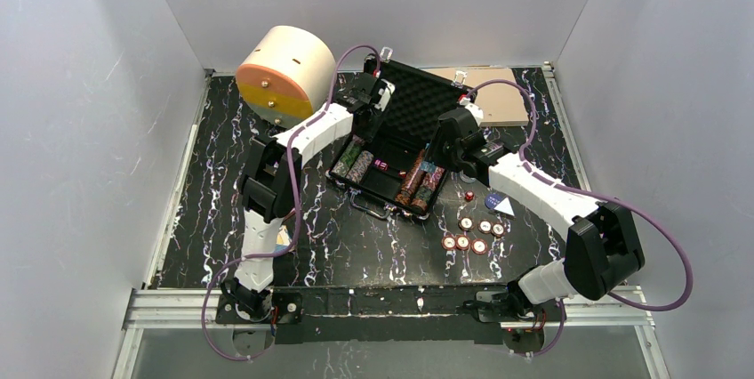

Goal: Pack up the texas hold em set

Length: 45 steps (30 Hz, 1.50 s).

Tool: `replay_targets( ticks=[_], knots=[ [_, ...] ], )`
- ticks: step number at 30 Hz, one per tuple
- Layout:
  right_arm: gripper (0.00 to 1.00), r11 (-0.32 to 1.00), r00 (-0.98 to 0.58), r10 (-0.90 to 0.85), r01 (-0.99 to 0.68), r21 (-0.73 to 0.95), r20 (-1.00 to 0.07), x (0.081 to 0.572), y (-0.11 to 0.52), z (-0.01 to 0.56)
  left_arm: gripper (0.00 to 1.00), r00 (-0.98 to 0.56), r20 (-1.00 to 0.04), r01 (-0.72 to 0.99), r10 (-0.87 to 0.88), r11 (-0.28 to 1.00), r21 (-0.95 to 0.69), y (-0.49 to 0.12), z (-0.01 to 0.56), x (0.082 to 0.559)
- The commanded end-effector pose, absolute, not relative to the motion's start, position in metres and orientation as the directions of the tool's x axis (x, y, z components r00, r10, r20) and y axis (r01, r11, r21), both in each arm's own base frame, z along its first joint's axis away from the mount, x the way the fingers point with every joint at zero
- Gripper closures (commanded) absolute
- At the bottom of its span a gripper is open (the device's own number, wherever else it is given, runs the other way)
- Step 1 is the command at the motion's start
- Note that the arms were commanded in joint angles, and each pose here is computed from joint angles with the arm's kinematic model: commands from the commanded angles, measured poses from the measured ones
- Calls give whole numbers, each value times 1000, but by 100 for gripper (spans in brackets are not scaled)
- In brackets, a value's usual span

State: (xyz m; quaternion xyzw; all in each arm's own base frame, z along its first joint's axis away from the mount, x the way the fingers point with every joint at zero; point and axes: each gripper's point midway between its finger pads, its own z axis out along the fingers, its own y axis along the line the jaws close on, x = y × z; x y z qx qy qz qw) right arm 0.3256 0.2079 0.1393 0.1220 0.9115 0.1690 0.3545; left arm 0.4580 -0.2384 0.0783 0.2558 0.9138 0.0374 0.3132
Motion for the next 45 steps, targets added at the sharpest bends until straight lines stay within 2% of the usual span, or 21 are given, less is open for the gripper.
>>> replay_targets(
  ticks=[1,7,10,13,15,17,19,21,25,27,28,31,33,35,39,45],
  knots=[
    [77,882,-661,398,84,464,-636,339,215,168,95,-677,-543,434,496,866,249,-229,111,458],
    [77,881,-658,400,84,466,-638,337,214,170,84,-713,-508,414,483,875,251,-226,85,456],
    [77,881,-657,400,84,466,-638,336,213,170,67,-722,-517,390,459,888,244,-228,79,459],
    [77,881,-656,401,85,465,-640,334,211,170,44,-694,-570,376,440,897,234,-232,88,465],
    [77,881,-656,401,84,466,-640,333,211,170,36,-673,-600,388,433,897,212,-236,93,466],
    [77,881,-658,400,83,466,-639,333,212,170,33,-648,-611,424,454,882,206,-240,93,465],
    [77,881,-658,398,81,466,-639,333,212,170,32,-634,-605,451,482,865,217,-240,88,465],
    [77,882,-658,395,76,464,-642,334,212,171,37,-629,-587,476,510,850,228,-239,81,465],
    [77,885,-659,387,69,461,-645,333,212,172,57,-617,-582,488,530,838,245,-236,75,470],
    [77,884,-659,387,68,462,-645,333,212,173,62,-601,-589,497,540,830,254,-238,77,474],
    [77,885,-660,386,68,461,-644,333,212,173,62,-594,-593,502,543,827,253,-239,78,475],
    [77,885,-659,387,69,460,-645,333,212,173,48,-574,-605,512,551,819,260,-241,80,478],
    [77,885,-658,388,70,460,-645,333,211,172,47,-570,-602,512,560,814,272,-240,78,480],
    [77,885,-659,387,68,461,-645,333,212,173,49,-567,-599,514,566,811,280,-240,75,482],
    [77,884,-661,388,71,462,-642,332,212,172,61,-570,-593,522,569,808,274,-241,68,482],
    [77,884,-661,390,72,463,-642,333,212,172,57,-588,-558,533,585,800,277,-236,48,474]
  ],
)
